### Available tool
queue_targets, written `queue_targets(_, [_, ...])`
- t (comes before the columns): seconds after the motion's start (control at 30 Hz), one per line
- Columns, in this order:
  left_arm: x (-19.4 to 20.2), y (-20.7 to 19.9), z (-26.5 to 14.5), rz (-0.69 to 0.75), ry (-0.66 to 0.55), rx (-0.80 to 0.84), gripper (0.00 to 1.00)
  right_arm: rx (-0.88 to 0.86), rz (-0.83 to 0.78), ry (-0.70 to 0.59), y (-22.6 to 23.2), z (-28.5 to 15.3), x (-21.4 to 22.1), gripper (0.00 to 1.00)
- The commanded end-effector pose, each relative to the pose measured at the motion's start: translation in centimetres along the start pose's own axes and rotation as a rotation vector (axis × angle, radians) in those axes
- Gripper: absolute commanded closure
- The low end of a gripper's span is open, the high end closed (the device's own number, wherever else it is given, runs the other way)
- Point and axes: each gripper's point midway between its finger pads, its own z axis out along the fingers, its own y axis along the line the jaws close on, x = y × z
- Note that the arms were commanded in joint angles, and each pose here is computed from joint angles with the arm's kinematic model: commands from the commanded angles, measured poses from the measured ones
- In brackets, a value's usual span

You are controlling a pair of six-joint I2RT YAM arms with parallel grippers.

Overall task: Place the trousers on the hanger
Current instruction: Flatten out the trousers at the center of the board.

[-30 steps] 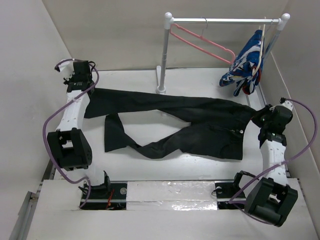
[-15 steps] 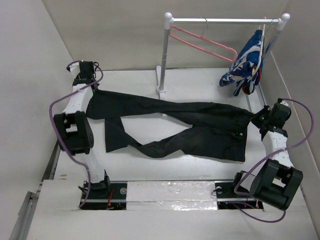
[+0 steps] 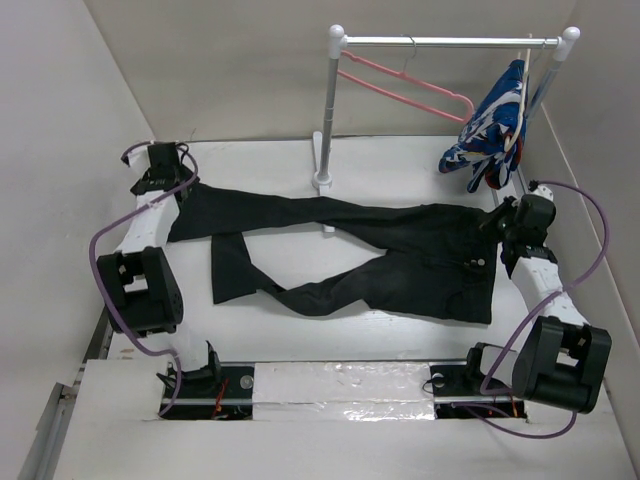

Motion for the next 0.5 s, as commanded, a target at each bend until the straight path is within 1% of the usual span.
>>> queue_targets(0.0, [4.0, 2.2, 0.5, -0.079, 0.093, -0.039, 0.29, -0.062, -0.014, -0.098, 2.0, 0.2, -2.3, 1.0])
queue_targets(0.03, [5.2, 3.4, 0.5, -0.09, 0.122, -0.087, 0.29, -0.068, -0.02, -0.1, 2.1, 0.0, -2.4, 1.0])
queue_targets(0.07, [5.8, 4.1, 0.6, -0.111, 0.123, -0.114, 0.28, -0.07, -0.024, -0.098, 2.1, -0.1, -2.3, 1.0])
queue_targets(0.13, [7.4, 6.7, 0.9, -0.167, 0.121, -0.217, 0.24, -0.064, -0.034, -0.107, 2.1, -0.5, -2.6, 1.0])
queue_targets(0.2, [8.6, 7.8, 1.3, -0.179, 0.138, -0.235, 0.23, -0.075, -0.04, -0.114, 2.3, -0.8, -2.7, 1.0])
queue_targets(0.3, [9.9, 8.1, 1.7, -0.188, 0.17, -0.246, 0.23, -0.09, -0.041, -0.142, 2.8, -1.4, -3.5, 1.0])
queue_targets(0.47, [10.8, 7.9, 3.3, -0.233, 0.169, -0.255, 0.27, -0.121, -0.047, -0.127, 3.4, -1.7, -3.2, 1.0])
